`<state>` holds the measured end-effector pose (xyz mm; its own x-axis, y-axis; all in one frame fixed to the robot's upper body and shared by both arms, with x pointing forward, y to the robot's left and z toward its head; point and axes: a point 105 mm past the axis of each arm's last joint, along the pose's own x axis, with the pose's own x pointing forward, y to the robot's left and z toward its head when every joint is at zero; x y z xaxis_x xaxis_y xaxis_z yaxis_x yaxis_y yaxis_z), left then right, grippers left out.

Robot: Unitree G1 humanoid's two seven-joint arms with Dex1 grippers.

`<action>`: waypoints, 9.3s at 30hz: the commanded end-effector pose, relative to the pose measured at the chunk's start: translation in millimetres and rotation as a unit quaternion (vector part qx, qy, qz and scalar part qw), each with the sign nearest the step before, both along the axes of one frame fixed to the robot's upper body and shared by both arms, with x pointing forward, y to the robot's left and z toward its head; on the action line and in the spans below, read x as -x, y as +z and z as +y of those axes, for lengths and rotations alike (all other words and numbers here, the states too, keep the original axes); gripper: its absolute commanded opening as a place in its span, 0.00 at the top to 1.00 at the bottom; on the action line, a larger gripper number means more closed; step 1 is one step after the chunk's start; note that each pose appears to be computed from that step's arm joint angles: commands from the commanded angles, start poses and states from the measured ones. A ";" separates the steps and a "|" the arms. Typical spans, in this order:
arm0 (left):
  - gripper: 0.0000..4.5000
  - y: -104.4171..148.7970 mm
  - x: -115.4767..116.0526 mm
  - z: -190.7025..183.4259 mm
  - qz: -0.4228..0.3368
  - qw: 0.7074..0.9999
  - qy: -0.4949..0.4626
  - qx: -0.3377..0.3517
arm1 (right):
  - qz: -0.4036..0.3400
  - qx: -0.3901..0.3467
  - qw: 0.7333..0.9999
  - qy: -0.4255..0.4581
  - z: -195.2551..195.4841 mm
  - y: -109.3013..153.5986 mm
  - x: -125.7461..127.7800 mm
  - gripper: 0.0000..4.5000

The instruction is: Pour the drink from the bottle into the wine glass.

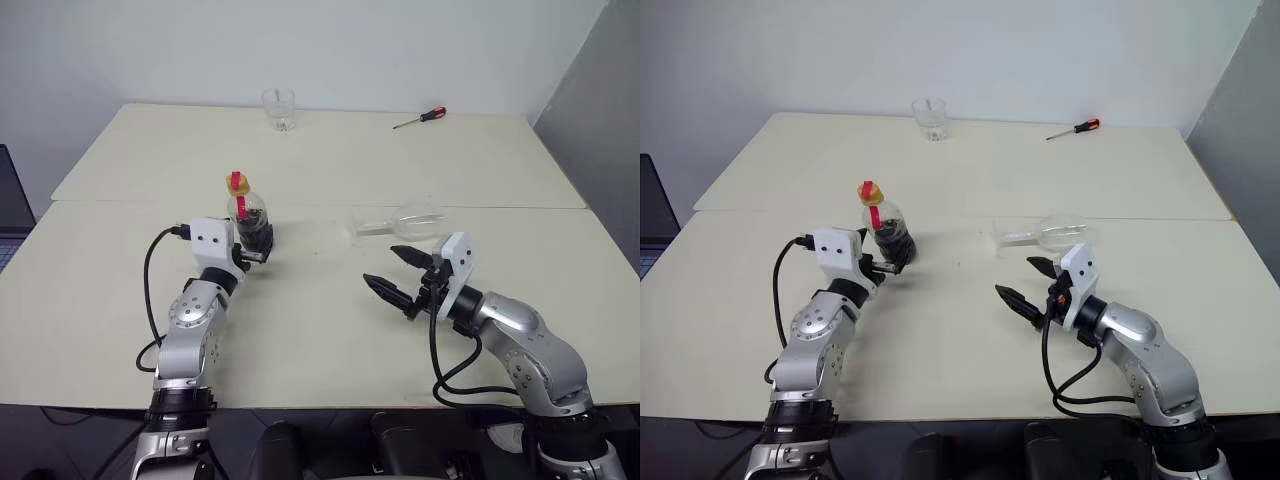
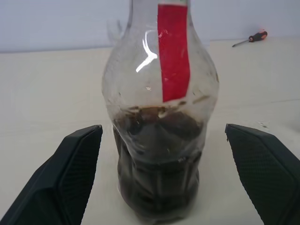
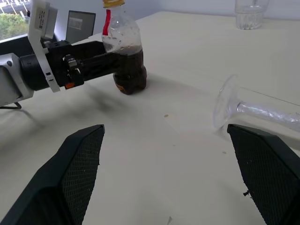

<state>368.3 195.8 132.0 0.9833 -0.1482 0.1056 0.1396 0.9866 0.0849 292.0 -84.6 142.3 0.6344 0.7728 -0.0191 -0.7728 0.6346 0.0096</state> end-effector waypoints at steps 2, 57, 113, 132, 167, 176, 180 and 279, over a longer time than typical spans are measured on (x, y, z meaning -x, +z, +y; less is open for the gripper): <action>0.01 10.1 -11.6 0.4 -0.017 1.000 -0.002 -0.008 | -0.032 -0.009 0.999 0.000 2.8 15.5 -0.9 0.00; 0.01 -12.8 -34.0 -20.7 0.023 0.998 -0.055 0.018 | -0.052 -0.012 0.998 -0.040 -1.9 53.5 -9.4 0.00; 0.57 17.5 18.0 -153.0 -0.044 0.961 -0.271 0.004 | -0.011 -0.043 0.997 -0.069 40.1 101.9 -21.5 0.00; 0.57 17.1 19.2 -160.7 -0.055 0.957 -0.281 -0.037 | 0.008 -0.025 0.997 -0.070 48.4 87.7 -24.2 0.21; 0.75 21.3 21.3 -158.5 -0.060 0.958 -0.278 -0.034 | -0.077 0.119 0.966 0.216 40.2 81.7 -70.6 0.72; 0.76 20.6 22.1 -156.9 -0.058 0.960 -0.272 -0.033 | -0.064 0.163 0.944 0.281 30.7 71.3 -77.5 0.72; 0.77 20.8 21.4 -155.4 -0.058 0.961 -0.270 -0.035 | -0.051 0.173 0.944 0.275 29.4 69.4 -82.4 0.72; 0.78 17.5 15.8 -165.5 -0.058 0.960 -0.272 -0.035 | 0.001 0.021 0.993 -0.112 59.3 101.7 -16.2 0.52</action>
